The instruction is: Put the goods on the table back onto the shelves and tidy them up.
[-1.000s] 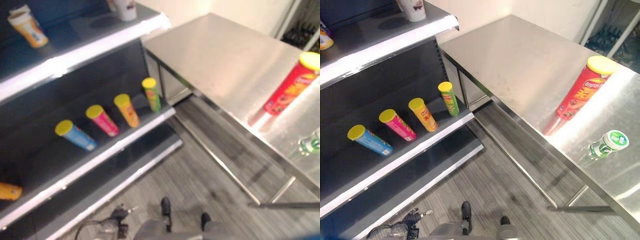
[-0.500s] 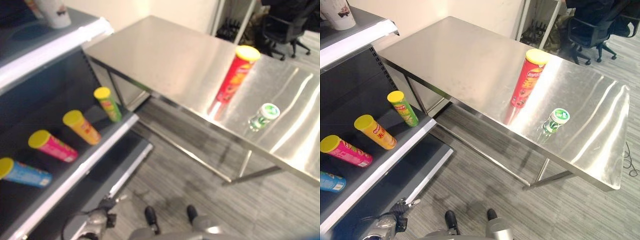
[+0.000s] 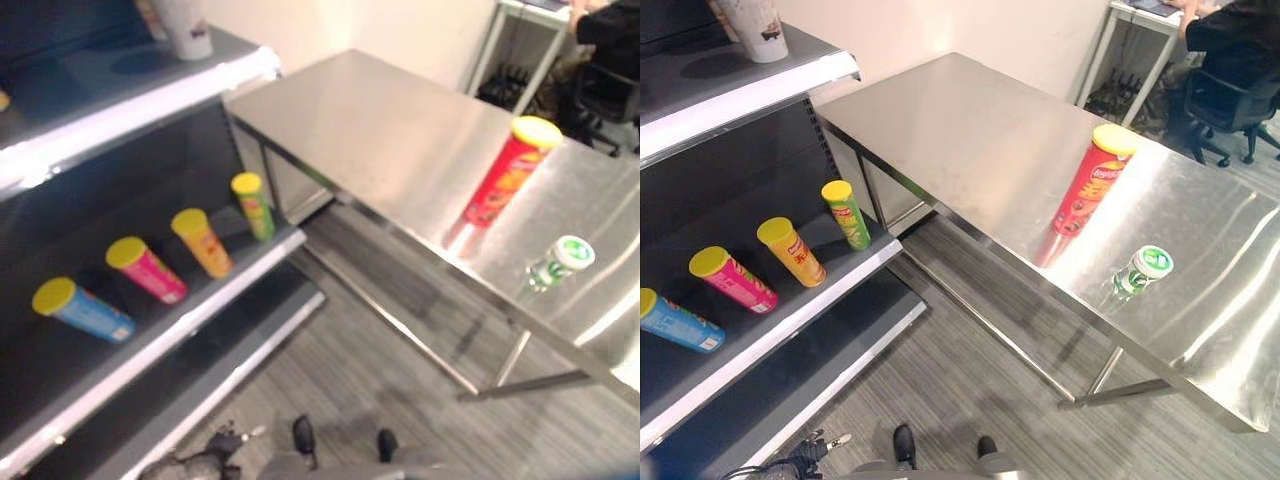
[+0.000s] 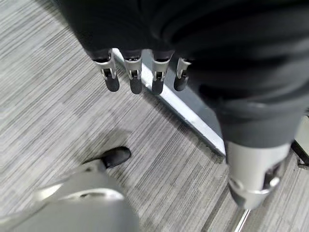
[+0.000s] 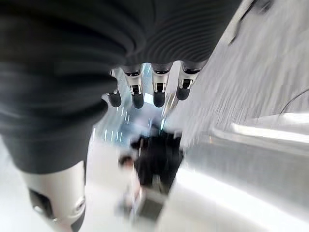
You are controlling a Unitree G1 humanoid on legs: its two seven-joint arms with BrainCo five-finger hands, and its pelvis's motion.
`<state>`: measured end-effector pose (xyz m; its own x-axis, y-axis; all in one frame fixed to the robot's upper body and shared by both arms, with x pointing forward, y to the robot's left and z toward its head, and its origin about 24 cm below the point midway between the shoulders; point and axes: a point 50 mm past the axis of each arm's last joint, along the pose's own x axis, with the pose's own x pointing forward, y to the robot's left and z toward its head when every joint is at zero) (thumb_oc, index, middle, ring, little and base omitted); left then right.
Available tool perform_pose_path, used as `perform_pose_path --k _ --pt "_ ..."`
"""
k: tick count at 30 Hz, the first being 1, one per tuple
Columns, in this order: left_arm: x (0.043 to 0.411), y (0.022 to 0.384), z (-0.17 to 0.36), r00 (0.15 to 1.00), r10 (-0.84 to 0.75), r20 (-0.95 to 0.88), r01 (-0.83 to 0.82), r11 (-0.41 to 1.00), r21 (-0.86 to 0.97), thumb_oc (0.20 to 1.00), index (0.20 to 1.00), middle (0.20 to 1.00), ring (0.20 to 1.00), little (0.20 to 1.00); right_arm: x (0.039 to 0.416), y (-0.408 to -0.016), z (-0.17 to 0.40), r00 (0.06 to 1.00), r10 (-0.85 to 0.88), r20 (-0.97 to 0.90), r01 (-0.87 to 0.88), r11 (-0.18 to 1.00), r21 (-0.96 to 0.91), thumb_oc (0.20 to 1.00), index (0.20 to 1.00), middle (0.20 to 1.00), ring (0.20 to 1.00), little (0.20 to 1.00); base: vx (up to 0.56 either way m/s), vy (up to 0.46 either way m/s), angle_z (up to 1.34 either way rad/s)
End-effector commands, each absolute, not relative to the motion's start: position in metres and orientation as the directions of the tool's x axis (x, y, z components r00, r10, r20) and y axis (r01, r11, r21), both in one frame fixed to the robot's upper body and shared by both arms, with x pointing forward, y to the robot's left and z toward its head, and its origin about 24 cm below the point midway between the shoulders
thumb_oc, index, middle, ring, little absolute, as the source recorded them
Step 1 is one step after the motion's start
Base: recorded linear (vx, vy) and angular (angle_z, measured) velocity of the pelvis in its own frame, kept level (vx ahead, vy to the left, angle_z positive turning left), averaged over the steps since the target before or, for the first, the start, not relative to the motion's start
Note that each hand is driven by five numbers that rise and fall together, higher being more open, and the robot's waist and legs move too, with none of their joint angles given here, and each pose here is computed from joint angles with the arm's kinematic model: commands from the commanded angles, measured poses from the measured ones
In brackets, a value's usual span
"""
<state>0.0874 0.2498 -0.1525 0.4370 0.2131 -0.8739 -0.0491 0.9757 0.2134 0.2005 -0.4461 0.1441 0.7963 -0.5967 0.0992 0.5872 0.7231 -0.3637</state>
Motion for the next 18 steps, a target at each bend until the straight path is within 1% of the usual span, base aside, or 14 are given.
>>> perform_pose_path --k 1,2,4,5,6,8,9,11,12,14,15,18 --pt "0.117 0.267 -0.139 0.525 0.238 -0.817 -0.076 0.969 0.233 1.000 1.000 1.000 1.000 1.000 0.214 -0.434 0.172 0.895 -0.429 0.118 0.425 0.747 -0.511 1.000 1.000 1.000 1.000 1.000 0.01 -0.095 0.11" --pt "0.117 0.267 -0.139 0.525 0.238 -0.817 -0.077 0.969 0.233 1.000 1.000 1.000 1.000 1.000 0.214 -0.434 0.172 0.896 -0.429 0.118 0.425 0.747 -0.511 1.000 1.000 1.000 1.000 1.000 0.01 -0.100 0.13" --pt "0.116 0.268 -0.138 0.532 0.234 -0.814 -0.082 0.971 0.226 1.000 1.000 1.000 1.000 1.000 0.214 -0.426 0.173 0.932 -0.356 0.074 0.334 0.758 -0.561 1.000 1.000 1.000 1.000 1.000 0.01 -0.063 0.13" --pt "0.116 0.268 -0.138 0.532 0.234 -0.814 -0.081 0.971 0.225 1.000 1.000 1.000 1.000 1.000 0.214 -0.426 0.173 0.931 -0.356 0.074 0.334 0.757 -0.561 1.000 1.000 1.000 1.000 1.000 0.01 -0.098 0.15" --pt "0.114 0.266 -0.138 0.536 0.220 -0.815 -0.080 0.974 0.211 1.000 1.000 1.000 1.000 1.000 0.213 -0.418 0.172 0.960 -0.279 -0.007 0.204 0.717 -0.667 1.000 1.000 1.000 1.000 1.000 0.02 -0.094 0.13" --pt "0.111 0.267 -0.139 0.534 0.218 -0.817 -0.076 0.975 0.210 1.000 1.000 1.000 1.000 1.000 0.211 -0.413 0.175 0.971 -0.234 -0.052 0.120 0.662 -0.739 1.000 1.000 1.000 1.000 1.000 0.02 -0.075 0.20" --pt "0.111 0.266 -0.139 0.534 0.217 -0.817 -0.075 0.975 0.210 1.000 1.000 1.000 1.000 1.000 0.210 -0.413 0.175 0.971 -0.235 -0.052 0.120 0.662 -0.740 1.000 1.000 1.000 1.000 1.000 0.02 -0.036 0.16" --pt "0.109 0.266 -0.139 0.534 0.217 -0.817 -0.071 0.975 0.212 1.000 1.000 1.000 1.000 1.000 0.209 -0.410 0.181 0.974 -0.211 -0.083 0.052 0.565 -0.823 1.000 1.000 1.000 1.000 1.000 0.03 -0.051 0.02" --pt "0.109 0.266 -0.139 0.534 0.216 -0.817 -0.070 0.975 0.212 1.000 1.000 1.000 1.000 1.000 0.209 -0.410 0.181 0.974 -0.212 -0.083 0.053 0.565 -0.824 1.000 1.000 1.000 1.000 1.000 0.03 -0.054 0.03" --pt "0.108 0.267 -0.139 0.535 0.218 -0.816 -0.071 0.974 0.214 1.000 1.000 1.000 1.000 1.000 0.206 -0.412 0.183 0.969 -0.221 -0.108 0.019 0.505 -0.863 1.000 1.000 1.000 1.000 1.000 0.02 -0.035 0.06" --pt "0.108 0.267 -0.139 0.535 0.218 -0.816 -0.071 0.974 0.214 1.000 1.000 1.000 1.000 1.000 0.206 -0.412 0.183 0.969 -0.221 -0.108 0.019 0.505 -0.863 1.000 1.000 1.000 1.000 1.000 0.02 -0.027 0.07" --pt "0.106 0.266 -0.139 0.534 0.214 -0.818 -0.065 0.975 0.213 1.000 1.000 1.000 1.000 1.000 0.208 -0.412 0.182 0.962 -0.222 -0.158 -0.054 0.410 -0.910 1.000 1.000 1.000 1.000 1.000 0.02 -0.033 0.08"
